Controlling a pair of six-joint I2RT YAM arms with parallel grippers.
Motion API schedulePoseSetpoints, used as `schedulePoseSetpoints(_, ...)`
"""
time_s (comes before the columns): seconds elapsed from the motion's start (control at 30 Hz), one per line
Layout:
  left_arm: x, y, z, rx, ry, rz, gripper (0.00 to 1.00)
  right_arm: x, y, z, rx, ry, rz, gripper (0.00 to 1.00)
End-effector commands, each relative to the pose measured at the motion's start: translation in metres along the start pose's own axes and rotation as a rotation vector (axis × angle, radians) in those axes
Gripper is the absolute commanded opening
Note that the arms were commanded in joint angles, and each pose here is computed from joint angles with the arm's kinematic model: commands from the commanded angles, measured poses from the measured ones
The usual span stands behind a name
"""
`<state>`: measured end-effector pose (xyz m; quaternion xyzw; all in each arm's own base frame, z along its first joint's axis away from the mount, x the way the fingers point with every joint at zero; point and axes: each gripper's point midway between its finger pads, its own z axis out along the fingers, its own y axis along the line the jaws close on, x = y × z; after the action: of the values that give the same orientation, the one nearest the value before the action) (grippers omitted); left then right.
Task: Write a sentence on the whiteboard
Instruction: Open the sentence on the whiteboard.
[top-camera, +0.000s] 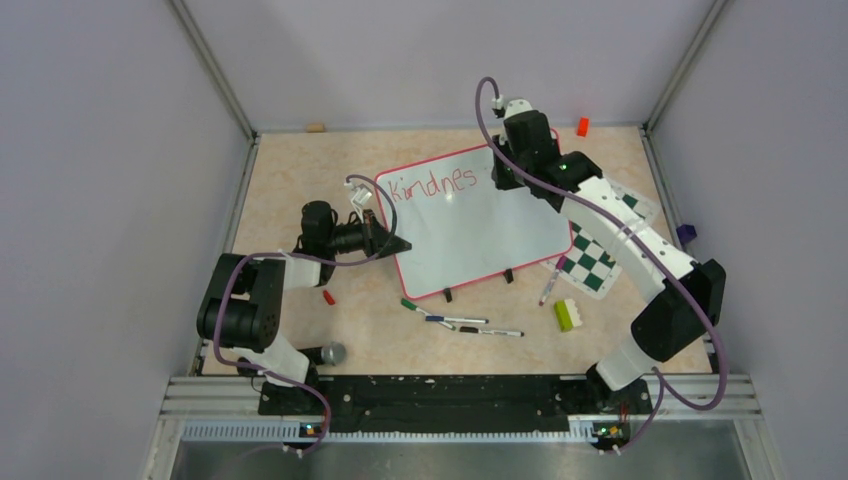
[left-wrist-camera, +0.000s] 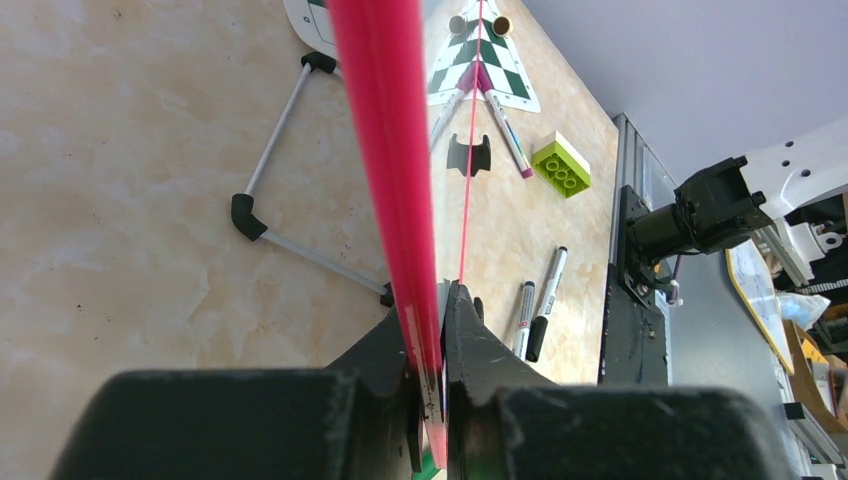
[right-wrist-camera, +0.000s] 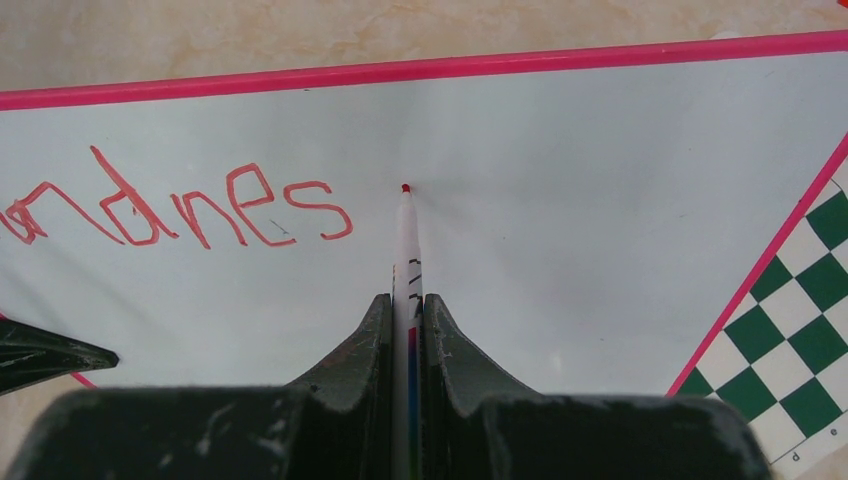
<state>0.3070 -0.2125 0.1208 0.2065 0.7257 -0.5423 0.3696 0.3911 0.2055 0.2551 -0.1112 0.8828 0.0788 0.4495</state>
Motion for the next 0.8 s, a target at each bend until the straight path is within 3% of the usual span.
schedulePoseSetpoints(0.0,0.027,0.047,-0.004,-0.208,0.017,-0.003,0.0,-0.024,-0.003,0.001,0.007,-0.073,0.007,0.0)
schedulePoseSetpoints(0.47,0.027,0.047,-0.004,-0.207,0.018,-0.004,0.0,-0.021,0.018,-0.002,-0.122,-0.071,-0.008,0.0)
schedulePoseSetpoints(0.77,0.027,0.047,-0.004,-0.207,0.019,-0.005,0.0,-0.003,0.015,-0.003,-0.115,-0.011,-0.019,0.0)
